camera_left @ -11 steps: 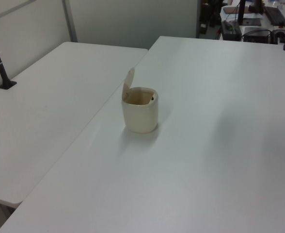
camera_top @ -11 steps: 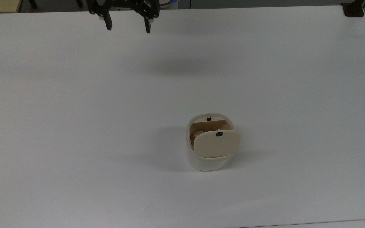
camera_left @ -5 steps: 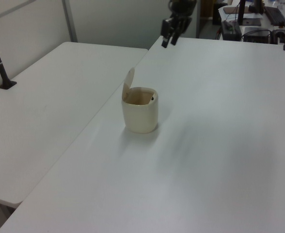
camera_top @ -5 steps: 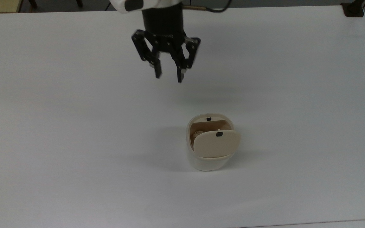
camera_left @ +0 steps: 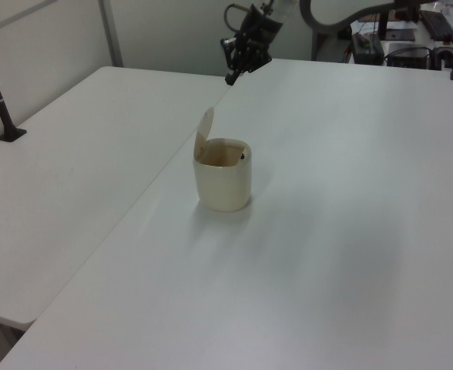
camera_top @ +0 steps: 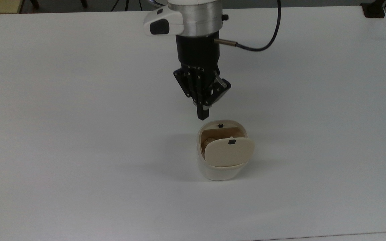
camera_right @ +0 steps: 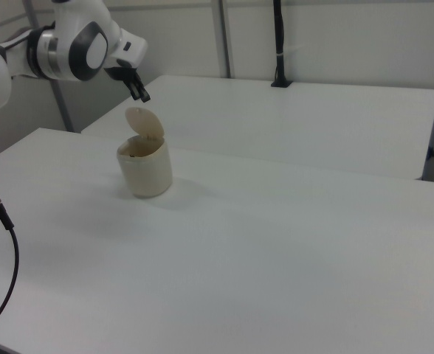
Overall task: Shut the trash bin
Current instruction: 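Lower the gripper toward the raised lid of the cream bin, then push the gripper fingers against the open lid, tilting it down, then press the lid down flat onto the bin rim with the gripper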
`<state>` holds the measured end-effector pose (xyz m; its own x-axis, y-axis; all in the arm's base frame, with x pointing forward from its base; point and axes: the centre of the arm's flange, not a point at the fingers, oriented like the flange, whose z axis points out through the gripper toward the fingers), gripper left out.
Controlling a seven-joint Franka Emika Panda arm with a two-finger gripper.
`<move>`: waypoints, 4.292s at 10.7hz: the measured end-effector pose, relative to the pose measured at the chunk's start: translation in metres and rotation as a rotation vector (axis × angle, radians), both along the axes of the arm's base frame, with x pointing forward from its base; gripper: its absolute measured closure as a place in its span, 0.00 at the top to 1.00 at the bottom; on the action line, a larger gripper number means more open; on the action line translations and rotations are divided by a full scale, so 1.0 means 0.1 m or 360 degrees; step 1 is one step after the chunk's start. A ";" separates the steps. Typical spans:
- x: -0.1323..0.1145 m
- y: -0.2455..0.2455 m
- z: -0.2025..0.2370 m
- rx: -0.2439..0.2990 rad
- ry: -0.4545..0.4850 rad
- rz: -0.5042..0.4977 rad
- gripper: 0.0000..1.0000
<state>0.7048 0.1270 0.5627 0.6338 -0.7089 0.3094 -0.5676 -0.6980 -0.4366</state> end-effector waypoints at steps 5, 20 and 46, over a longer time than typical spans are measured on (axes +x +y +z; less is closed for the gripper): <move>0.18 0.19 -0.31 0.0295 -0.0056 -0.0392 0.01; 0.23 0.44 -0.25 0.0402 -0.0109 -0.0461 0.01; 0.06 0.55 -0.91 0.0085 0.0151 -0.0236 0.01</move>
<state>0.7109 0.1824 0.4718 0.5457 -0.8105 0.2127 -0.7029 -0.5809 -0.4104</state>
